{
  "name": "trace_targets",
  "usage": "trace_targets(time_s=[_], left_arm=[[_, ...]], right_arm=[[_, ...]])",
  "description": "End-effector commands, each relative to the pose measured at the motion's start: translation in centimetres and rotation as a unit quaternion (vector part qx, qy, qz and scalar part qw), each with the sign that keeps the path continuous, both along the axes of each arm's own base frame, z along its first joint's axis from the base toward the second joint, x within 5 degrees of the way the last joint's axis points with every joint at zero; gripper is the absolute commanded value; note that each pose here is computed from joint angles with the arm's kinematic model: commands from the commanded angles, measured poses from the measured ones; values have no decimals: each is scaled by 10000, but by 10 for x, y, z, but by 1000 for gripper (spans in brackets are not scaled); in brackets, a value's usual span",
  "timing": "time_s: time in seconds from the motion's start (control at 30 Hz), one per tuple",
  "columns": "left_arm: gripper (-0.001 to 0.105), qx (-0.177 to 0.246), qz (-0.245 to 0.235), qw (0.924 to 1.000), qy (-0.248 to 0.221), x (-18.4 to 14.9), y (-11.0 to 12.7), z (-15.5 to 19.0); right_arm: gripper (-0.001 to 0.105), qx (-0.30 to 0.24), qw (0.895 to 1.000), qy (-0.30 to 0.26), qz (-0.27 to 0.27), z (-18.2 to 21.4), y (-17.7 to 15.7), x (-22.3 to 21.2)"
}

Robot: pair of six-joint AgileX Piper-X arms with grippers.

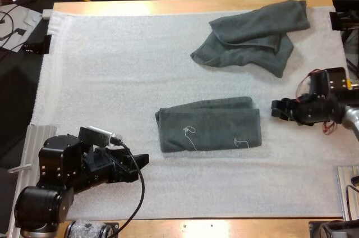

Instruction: Pick towel from pile, fold and stack

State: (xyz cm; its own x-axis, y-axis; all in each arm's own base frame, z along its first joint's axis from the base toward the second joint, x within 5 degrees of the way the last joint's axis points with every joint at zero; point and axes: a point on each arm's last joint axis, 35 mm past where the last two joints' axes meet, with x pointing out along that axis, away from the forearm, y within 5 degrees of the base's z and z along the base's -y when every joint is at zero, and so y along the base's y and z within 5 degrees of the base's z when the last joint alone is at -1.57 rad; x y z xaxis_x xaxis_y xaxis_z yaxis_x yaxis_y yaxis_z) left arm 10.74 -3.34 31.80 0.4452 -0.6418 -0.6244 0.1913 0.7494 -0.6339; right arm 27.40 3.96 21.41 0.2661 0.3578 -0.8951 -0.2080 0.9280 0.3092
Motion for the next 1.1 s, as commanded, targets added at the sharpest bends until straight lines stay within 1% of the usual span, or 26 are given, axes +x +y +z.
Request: trace_targets(time_s=[0.0, 0.2, 0.33, 0.4, 0.5, 0.77, 0.87, 1.0, 1.03, 1.07], left_arm=[[58, 4, 30, 10000, 1, -2, 0, 2], [58, 0, 31, 10000, 44, -2, 1, 2], [58, 5, 17, 10000, 67, -2, 0, 1], [58, 5, 4, 10000, 72, -2, 0, 0], [58, 8, 14, 10000, 89, -2, 0, 0], [58, 2, 28, 10000, 84, -2, 0, 0], [58, 5, 33, 9999, 112, -2, 1, 0], [58, 2, 21, 9999, 109, -2, 0, 0], [58, -2, 20, 9999, 114, -2, 0, 0], [58, -7, 16, 9999, 131, -2, 0, 0]], right_arm=[[55, 423, 9987, 177, 209, -17, 1, 8], [55, 939, 9937, 522, 328, -45, 5, 19], [55, 1182, 9902, 657, 361, -60, 9, 24], [54, 1098, 9913, 607, 396, -57, 11, 24], [54, 1068, 9897, 800, 514, -71, 27, 26], [54, 1037, 9889, 917, 532, -91, 65, 28], [54, 1060, 9885, 948, 524, -95, 73, 28], [53, 1047, 9865, 1131, 545, -101, 79, 24], [53, 1027, 9862, 1176, 551, -102, 80, 23], [45, 966, 9864, 1228, 517, -103, 80, 22]])
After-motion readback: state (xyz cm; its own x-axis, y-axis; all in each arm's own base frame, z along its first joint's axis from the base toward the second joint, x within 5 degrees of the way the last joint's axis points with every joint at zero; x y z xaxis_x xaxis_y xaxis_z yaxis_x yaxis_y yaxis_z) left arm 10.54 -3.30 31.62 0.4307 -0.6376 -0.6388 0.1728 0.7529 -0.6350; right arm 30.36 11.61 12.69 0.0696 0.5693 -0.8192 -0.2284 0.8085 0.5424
